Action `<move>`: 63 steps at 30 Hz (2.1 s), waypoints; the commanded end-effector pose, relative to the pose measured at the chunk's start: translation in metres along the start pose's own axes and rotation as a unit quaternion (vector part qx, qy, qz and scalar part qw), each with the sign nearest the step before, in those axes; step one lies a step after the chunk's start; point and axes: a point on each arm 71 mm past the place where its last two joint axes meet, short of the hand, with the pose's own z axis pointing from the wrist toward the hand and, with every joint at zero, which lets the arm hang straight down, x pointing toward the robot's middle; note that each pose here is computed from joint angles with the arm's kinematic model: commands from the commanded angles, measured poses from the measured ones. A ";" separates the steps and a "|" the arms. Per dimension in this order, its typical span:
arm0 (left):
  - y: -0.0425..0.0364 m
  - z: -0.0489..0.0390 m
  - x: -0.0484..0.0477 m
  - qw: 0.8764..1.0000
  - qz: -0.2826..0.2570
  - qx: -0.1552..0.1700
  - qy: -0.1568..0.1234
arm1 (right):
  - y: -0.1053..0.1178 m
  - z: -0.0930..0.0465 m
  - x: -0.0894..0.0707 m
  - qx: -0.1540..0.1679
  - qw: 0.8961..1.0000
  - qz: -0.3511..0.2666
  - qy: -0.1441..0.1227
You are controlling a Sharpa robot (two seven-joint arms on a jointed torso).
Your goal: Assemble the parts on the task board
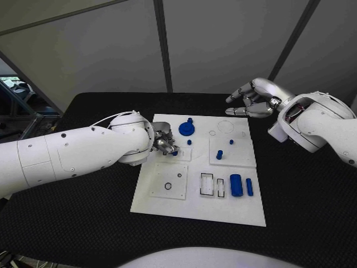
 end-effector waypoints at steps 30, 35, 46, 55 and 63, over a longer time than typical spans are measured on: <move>-0.0007 0.0016 0.0034 1.000 0.019 -0.005 0.017 | -0.001 0.000 0.000 -0.002 1.000 -0.003 0.007; 0.0002 0.0021 0.0029 1.000 0.018 -0.007 0.015 | -0.001 0.000 0.000 -0.002 1.000 -0.002 0.006; 0.0018 0.0040 0.0016 1.000 0.012 -0.010 0.013 | -0.001 0.001 0.000 -0.001 1.000 0.000 0.006; 0.0009 0.0057 0.0010 1.000 0.004 -0.011 0.010 | -0.002 0.001 -0.001 0.002 1.000 -0.001 0.007; 0.0002 0.0063 0.0012 1.000 0.002 -0.010 0.011 | -0.003 0.000 -0.001 0.003 1.000 -0.001 0.008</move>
